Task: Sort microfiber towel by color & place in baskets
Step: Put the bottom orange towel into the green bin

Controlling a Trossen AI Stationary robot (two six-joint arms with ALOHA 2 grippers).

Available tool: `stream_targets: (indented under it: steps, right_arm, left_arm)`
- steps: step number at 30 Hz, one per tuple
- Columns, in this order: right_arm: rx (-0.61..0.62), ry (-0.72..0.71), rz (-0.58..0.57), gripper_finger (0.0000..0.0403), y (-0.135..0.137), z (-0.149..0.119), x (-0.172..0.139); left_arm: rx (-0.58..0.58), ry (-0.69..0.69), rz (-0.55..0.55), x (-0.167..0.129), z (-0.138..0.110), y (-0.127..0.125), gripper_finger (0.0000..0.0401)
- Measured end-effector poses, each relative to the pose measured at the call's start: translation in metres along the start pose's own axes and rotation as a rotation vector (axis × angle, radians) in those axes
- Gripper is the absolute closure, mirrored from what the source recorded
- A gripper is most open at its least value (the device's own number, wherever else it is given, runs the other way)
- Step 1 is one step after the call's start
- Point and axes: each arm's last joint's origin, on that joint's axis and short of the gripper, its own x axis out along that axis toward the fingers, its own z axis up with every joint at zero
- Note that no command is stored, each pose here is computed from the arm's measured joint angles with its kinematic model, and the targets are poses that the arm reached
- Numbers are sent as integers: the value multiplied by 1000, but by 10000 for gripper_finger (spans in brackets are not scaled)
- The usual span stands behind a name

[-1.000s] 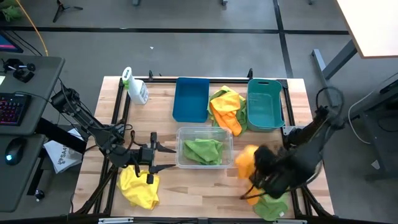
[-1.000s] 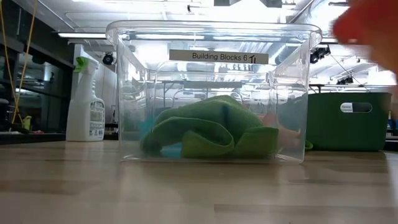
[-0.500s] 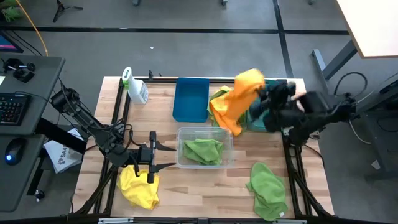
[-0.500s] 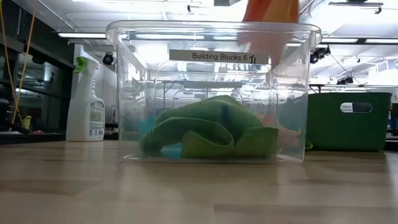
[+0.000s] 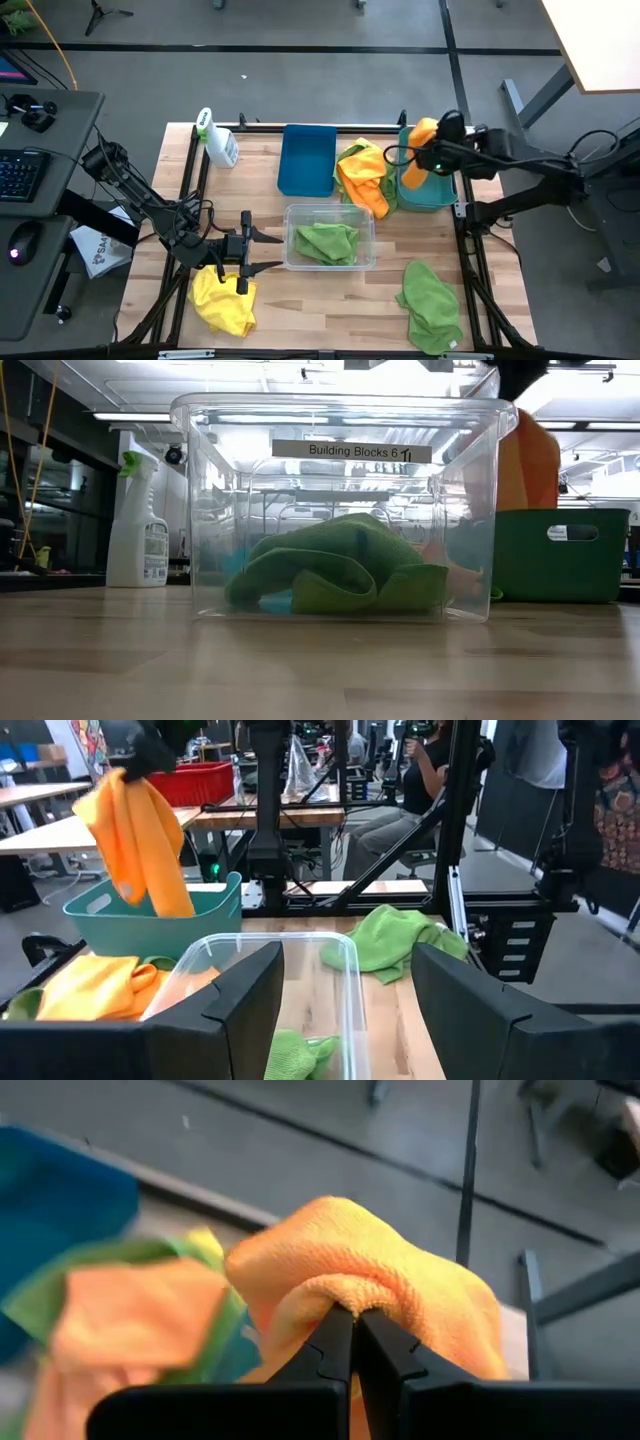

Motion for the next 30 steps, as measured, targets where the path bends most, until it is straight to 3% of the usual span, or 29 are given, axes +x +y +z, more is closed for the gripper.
stream_targets:
  steps: [9, 16, 24, 30]
  right_arm:
    - [-71, 219, -134, 403, -2, -63, 60]
    - [-19, 323, -121, 402, 2, -86, 84]
    - [-48, 301, -48, 396, 10, -86, 89]
    - [-54, 319, -34, 311, 4, -70, 73]
  left_arm:
    - [-62, 0, -1, 0, 0, 0, 192]
    - [-61, 1, 0, 0, 0, 0, 192]
    - [-86, 22, 2, 0, -3, 0, 192]
    - [-75, 34, 3, 0, -4, 0, 192]
